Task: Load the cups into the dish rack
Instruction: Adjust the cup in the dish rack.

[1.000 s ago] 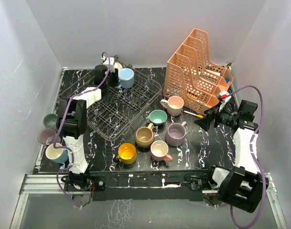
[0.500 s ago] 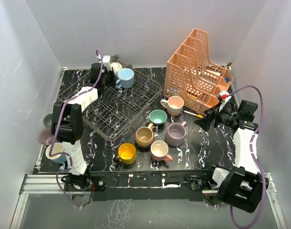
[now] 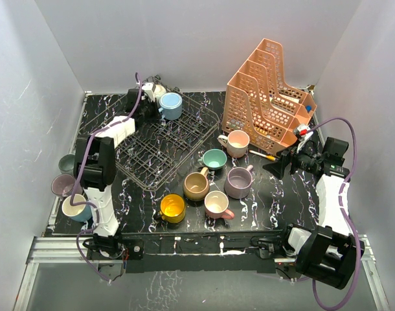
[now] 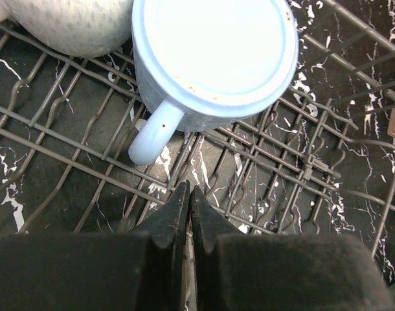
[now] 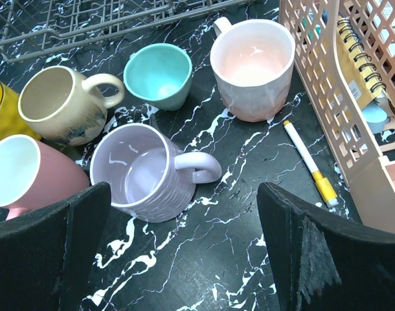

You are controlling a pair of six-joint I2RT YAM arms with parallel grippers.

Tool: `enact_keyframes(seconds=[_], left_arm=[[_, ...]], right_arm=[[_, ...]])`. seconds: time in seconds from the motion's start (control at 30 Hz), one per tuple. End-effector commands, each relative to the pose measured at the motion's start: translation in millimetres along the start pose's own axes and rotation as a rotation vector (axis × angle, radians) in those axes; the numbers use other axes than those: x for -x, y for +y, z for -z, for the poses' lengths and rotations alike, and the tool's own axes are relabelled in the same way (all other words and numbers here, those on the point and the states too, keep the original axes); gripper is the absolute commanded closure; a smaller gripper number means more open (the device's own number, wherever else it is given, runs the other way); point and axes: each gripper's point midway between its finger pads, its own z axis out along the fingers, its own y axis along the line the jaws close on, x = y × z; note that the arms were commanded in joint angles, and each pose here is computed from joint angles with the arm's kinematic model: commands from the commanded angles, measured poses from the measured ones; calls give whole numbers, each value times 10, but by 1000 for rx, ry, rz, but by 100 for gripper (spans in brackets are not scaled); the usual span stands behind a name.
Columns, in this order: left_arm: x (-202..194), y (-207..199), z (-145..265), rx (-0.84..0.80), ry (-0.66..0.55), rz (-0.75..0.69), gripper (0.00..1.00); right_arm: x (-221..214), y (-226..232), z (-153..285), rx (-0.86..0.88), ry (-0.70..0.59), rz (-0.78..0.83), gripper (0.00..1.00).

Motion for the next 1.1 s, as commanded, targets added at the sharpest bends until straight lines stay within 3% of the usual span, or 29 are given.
enact_keyframes(seconds=[0.0, 0.4, 0.77, 1.07], left_arm=[[115, 31, -72, 10, 3, 22, 100], [251, 296, -356, 129, -17, 12, 100], [457, 341, -620, 132, -80, 13, 100], [682, 295, -520, 130, -128, 6, 100]], right_arm=[[103, -17, 13, 1, -30, 57, 0], [88, -33, 15, -4, -27, 54, 0], [68, -63, 21, -20, -19, 52, 0], [32, -76, 12, -17, -15, 42, 0]])
